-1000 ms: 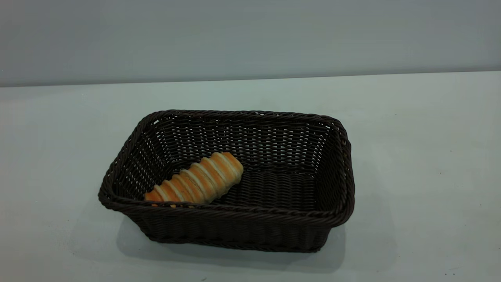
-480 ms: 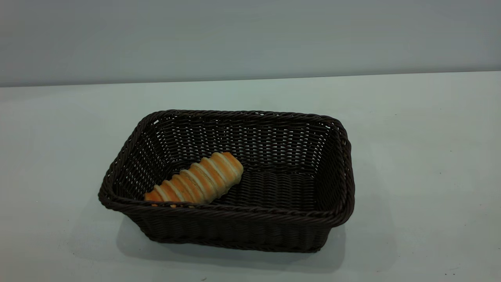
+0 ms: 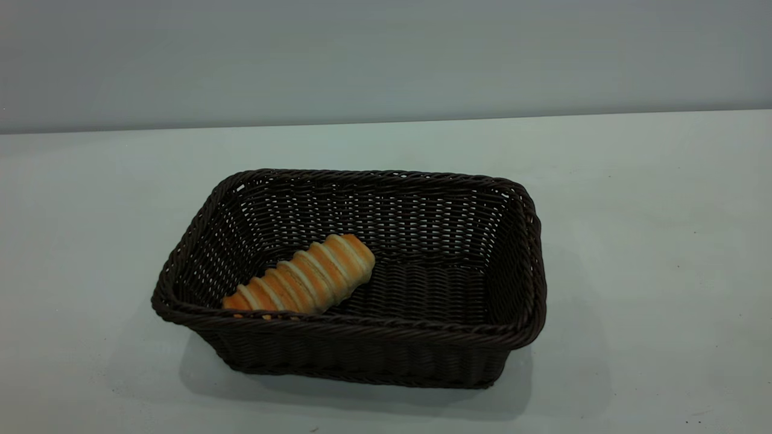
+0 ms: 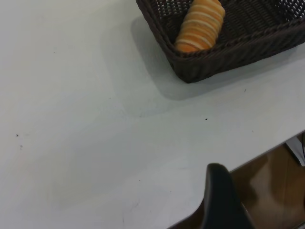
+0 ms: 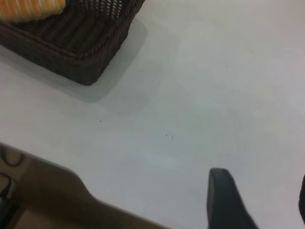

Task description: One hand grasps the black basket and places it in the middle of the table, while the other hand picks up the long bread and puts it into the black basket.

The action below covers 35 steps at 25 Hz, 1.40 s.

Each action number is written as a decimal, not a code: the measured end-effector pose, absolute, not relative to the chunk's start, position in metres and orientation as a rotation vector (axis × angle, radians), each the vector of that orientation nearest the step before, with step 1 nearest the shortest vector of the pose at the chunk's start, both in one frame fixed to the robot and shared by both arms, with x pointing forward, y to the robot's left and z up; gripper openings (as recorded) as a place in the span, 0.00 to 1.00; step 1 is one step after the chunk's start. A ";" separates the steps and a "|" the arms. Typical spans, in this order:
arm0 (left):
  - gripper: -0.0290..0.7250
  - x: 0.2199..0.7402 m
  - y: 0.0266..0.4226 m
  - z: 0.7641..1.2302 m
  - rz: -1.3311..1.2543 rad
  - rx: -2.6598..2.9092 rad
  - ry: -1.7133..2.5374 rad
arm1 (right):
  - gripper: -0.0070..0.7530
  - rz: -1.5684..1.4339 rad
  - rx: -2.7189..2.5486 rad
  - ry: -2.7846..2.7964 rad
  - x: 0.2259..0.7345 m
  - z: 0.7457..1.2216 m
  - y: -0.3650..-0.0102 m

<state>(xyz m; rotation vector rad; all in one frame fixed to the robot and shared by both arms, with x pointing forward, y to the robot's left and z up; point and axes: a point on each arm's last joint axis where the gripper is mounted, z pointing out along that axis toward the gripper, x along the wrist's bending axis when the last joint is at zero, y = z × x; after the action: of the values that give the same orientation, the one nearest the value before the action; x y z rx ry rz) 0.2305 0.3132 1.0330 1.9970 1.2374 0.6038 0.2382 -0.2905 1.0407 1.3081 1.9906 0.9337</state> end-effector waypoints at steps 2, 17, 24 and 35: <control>0.63 0.230 0.313 1.033 0.604 1.997 1.237 | 0.52 0.934 1.308 1.991 0.238 1.041 -0.290; 0.63 0.225 0.309 1.033 0.800 1.745 1.655 | 0.52 0.924 1.364 1.835 0.229 1.040 -0.291; 0.63 0.222 0.309 1.033 0.819 1.720 1.657 | 0.52 0.924 1.363 1.835 0.229 1.040 -0.291; 0.63 0.222 0.309 1.033 0.819 1.720 1.657 | 0.52 0.924 1.363 1.835 0.229 1.040 -0.291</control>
<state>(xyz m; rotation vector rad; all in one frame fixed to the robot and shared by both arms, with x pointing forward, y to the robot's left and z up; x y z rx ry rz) 0.2221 0.3089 1.0325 1.7204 1.6575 0.8189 0.2289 -0.2910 1.0404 1.3628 1.8350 0.9245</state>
